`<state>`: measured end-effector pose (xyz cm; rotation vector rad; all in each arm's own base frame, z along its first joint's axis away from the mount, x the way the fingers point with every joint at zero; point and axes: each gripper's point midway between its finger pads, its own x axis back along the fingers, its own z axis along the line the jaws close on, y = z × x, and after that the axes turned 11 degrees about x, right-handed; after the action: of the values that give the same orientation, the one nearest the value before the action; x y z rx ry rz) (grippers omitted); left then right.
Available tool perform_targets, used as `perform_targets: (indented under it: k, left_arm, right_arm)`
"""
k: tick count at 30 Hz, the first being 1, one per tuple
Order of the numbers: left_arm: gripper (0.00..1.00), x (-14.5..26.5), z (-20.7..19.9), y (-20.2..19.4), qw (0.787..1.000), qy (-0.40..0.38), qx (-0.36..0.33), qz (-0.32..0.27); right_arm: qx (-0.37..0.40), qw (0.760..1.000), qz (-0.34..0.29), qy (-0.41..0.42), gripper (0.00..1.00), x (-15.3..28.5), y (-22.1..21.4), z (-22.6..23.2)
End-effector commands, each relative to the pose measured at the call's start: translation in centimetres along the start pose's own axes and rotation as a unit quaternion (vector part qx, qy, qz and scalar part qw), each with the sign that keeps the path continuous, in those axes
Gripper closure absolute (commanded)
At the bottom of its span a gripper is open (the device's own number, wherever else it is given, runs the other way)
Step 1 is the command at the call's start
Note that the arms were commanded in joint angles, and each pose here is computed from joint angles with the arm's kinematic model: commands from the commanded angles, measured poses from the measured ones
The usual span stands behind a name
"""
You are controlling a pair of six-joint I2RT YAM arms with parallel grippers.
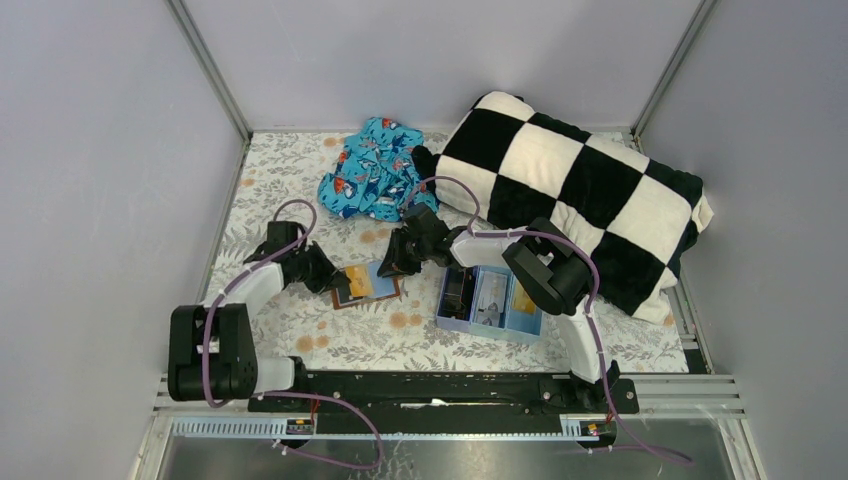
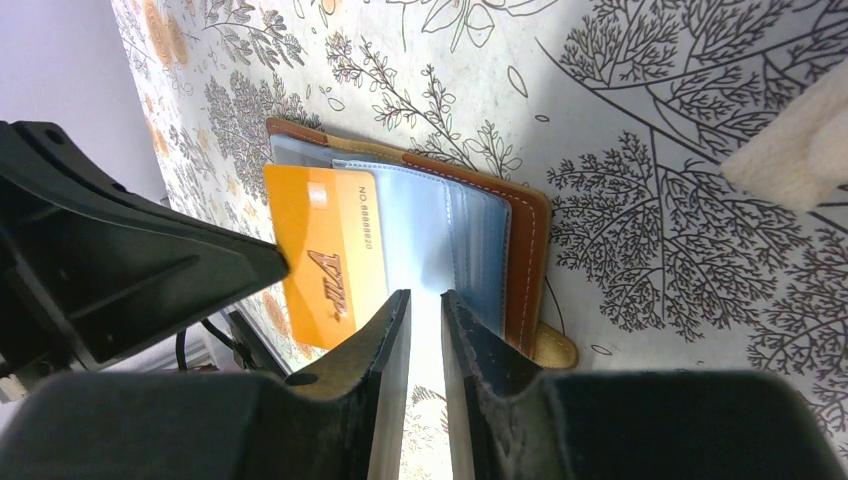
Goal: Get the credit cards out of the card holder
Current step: Remove the credit card from the card holder.
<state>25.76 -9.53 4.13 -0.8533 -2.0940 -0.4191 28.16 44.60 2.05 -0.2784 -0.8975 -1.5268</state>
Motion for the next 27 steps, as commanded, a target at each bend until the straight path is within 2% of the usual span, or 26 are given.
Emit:
perform_targets:
  k: [1, 9, 11, 15, 19, 22, 27]
  left_arm:
    - [1.00, 1.3, 0.0, 1.0, 1.000, -0.002, -0.001, -0.031]
    - [1.00, 3.6, -1.5, 1.0, 0.999, -0.018, -0.024, -0.044]
    - [1.00, 4.4, -1.9, 0.9, 0.998, -0.021, -0.035, -0.049]
    - [1.00, 6.3, -2.8, 0.8, 0.996, -0.029, -0.062, -0.063]
    - [1.00, 8.2, -4.9, 0.3, 0.991, -0.069, -0.098, -0.067]
    - [1.00, 9.4, -6.7, -0.4, 0.984, -0.111, -0.128, -0.056]
    - [1.00, 10.7, -8.6, -1.0, 0.976, -0.151, -0.149, -0.045]
  right_arm:
    - [-0.007, 0.998, 0.021, -0.053, 0.75, -0.7, -1.5, -2.6]
    - [0.013, 1.000, 0.012, -0.003, 0.70, 0.9, 0.0, 1.0]
    - [0.022, 0.999, 0.002, 0.025, 0.62, 2.1, 0.8, 2.8]
    - [0.046, 0.995, -0.018, 0.088, 0.38, 4.3, 1.9, 6.4]
    - [0.058, 0.987, -0.013, 0.153, 0.27, 5.5, 1.8, 9.1]
    - [0.050, 0.976, -0.010, 0.212, 0.23, 6.4, 1.6, 10.8]
    - [0.002, 0.951, -0.006, 0.310, 0.22, 8.9, 1.7, 13.1]
